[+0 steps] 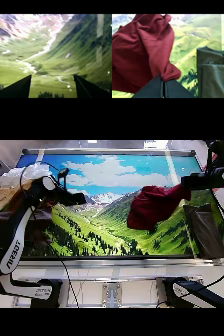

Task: Fold the shirts.

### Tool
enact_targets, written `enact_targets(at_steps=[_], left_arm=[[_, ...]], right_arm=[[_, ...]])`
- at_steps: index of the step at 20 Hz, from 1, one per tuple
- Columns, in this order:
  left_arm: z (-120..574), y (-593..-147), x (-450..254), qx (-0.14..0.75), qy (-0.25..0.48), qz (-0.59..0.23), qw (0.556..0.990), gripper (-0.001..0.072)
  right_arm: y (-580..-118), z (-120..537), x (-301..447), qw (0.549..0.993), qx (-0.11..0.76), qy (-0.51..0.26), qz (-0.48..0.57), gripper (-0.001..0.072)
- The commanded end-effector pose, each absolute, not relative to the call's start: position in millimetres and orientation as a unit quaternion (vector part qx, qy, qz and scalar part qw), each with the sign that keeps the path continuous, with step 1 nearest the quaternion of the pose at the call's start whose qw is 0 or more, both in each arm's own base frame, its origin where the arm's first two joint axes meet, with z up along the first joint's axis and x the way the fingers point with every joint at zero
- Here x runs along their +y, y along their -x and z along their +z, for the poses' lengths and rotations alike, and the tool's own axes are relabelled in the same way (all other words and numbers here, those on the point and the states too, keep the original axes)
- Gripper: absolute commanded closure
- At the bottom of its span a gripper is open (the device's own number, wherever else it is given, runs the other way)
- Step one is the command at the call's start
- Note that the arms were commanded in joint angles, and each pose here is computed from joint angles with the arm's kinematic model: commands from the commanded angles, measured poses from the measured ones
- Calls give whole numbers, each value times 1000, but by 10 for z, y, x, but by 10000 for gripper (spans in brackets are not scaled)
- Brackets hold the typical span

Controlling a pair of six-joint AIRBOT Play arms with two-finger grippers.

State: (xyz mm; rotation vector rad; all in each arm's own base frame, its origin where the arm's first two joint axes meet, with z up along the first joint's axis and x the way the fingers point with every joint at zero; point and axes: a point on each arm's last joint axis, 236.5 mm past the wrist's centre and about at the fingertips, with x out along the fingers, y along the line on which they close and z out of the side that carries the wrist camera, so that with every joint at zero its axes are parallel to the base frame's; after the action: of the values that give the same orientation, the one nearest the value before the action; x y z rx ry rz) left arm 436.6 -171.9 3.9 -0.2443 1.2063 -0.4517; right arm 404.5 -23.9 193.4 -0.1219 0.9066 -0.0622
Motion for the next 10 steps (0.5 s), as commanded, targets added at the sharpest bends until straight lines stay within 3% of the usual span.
enact_targets(at_steps=[1,4,5,6,7,10], left_arm=[[106,-4048,-2539,534,146,-339,761,123],[214,-4020,-2999,486,120,-380,778,123],[214,-3997,-3096,481,116,-384,779,123],[211,-3955,-3202,478,111,-390,779,123],[195,-3916,-3297,476,107,-395,778,123],[130,-3968,-3572,447,86,-398,797,141]], right_arm=[[-4035,1586,-202,888,458,29,-15,689],[-4130,1390,-63,891,454,5,7,664],[-4148,1376,-87,892,452,9,3,582],[-4156,1386,-161,893,450,22,-8,430],[-4156,1410,-285,893,447,41,-27,364],[-4080,1546,-733,889,437,74,-119,365]])
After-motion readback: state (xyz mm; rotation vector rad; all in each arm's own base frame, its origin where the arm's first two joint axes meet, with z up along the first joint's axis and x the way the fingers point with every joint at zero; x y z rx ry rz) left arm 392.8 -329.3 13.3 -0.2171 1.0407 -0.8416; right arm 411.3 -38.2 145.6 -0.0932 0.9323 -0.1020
